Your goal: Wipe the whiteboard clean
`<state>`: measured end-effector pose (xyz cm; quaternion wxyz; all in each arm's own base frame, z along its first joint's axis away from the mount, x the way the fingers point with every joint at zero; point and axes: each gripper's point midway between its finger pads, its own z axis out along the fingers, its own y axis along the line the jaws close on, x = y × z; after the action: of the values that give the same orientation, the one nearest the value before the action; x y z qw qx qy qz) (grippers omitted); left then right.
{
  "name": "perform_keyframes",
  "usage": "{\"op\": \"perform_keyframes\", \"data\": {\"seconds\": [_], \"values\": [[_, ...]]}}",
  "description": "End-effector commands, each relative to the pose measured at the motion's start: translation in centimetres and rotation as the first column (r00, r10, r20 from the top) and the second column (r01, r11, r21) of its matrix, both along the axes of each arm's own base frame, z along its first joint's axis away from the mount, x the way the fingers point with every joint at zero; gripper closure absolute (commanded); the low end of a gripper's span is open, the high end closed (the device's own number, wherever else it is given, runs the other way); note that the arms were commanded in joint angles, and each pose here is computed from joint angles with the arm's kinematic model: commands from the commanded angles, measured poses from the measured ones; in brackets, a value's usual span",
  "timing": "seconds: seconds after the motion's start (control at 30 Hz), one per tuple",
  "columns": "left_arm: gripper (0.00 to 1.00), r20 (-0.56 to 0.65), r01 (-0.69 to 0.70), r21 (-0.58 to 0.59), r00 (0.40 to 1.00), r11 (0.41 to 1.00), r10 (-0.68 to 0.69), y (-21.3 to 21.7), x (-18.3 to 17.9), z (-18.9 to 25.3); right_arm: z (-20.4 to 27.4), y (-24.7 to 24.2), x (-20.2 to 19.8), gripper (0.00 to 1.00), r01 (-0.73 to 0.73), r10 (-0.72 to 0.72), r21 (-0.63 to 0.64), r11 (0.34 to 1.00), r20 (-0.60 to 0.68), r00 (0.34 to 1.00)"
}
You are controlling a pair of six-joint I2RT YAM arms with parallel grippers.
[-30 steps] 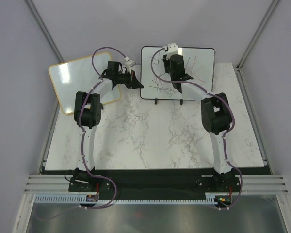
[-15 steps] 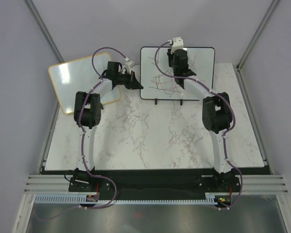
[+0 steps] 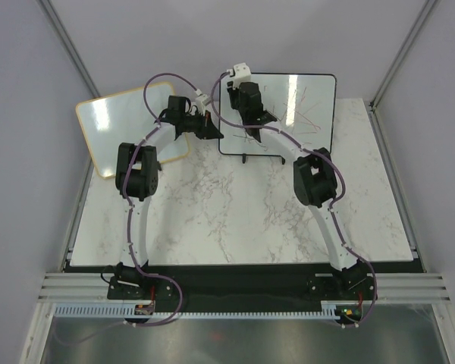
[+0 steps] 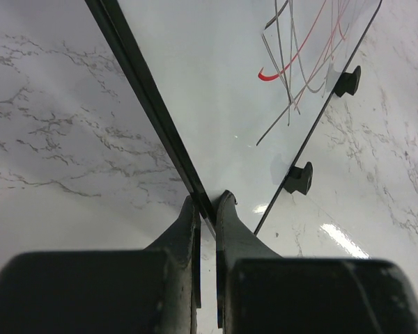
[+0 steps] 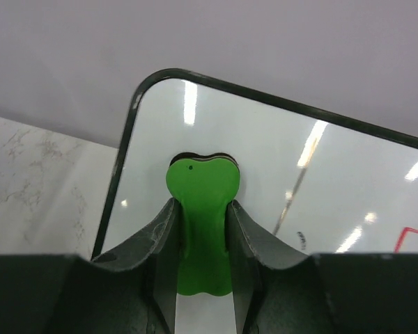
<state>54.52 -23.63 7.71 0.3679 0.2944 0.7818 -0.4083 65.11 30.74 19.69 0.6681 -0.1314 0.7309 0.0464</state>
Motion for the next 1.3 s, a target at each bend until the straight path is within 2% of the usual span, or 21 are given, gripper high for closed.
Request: {"op": "perform_keyframes", "data": {"seconds": [0.0,0.13,0.23,0.33,0.6,0.83,0.97,1.1,1.27], "values": [[0.98,0.298,-0.072,0.128,0.954,0.989,0.031,2.1,3.7,3.2,1.1,-8.3,2.8,1.00,0.225,-0.225,0.010,0.974,0.005,0.974],[0.98,0.303,-0.072,0.133,0.953,0.989,0.029,2.2,3.7,3.1,1.3,-15.8,3.6,1.00,0.375,-0.375,0.015,0.927,-0.021,0.927],[0.98,0.307,-0.075,0.136,0.951,0.988,0.030,2.3,3.8,3.2,1.5,-18.9,3.6,1.00,0.418,-0.417,0.010,0.909,-0.039,0.908],[0.98,0.307,-0.074,0.138,0.951,0.988,0.028,2.3,3.7,3.0,1.6,-19.8,3.4,1.00,0.421,-0.420,0.009,0.907,-0.046,0.906],[0.98,0.308,-0.070,0.148,0.951,0.986,0.021,2.4,3.6,2.6,2.5,-14.2,3.7,1.00,0.271,-0.270,0.058,0.961,-0.031,0.962],[0.98,0.305,-0.065,0.152,0.952,0.986,0.016,2.4,3.3,2.4,2.6,-4.7,2.7,1.00,0.112,-0.114,0.037,0.993,0.042,0.993],[0.98,0.301,-0.063,0.153,0.954,0.986,0.014,2.4,3.1,2.3,2.1,-1.3,2.5,1.00,0.044,-0.047,0.044,0.998,0.059,0.997],[0.98,0.298,-0.056,0.156,0.955,0.986,0.007,2.4,2.7,2.2,0.7,-0.9,2.7,1.00,0.056,-0.058,0.038,0.998,0.051,0.997],[0.98,0.293,-0.051,0.160,0.956,0.986,0.002,2.4,2.4,2.1,1.4,-3.9,2.9,1.00,0.169,-0.167,-0.024,0.985,0.068,0.984]]}}
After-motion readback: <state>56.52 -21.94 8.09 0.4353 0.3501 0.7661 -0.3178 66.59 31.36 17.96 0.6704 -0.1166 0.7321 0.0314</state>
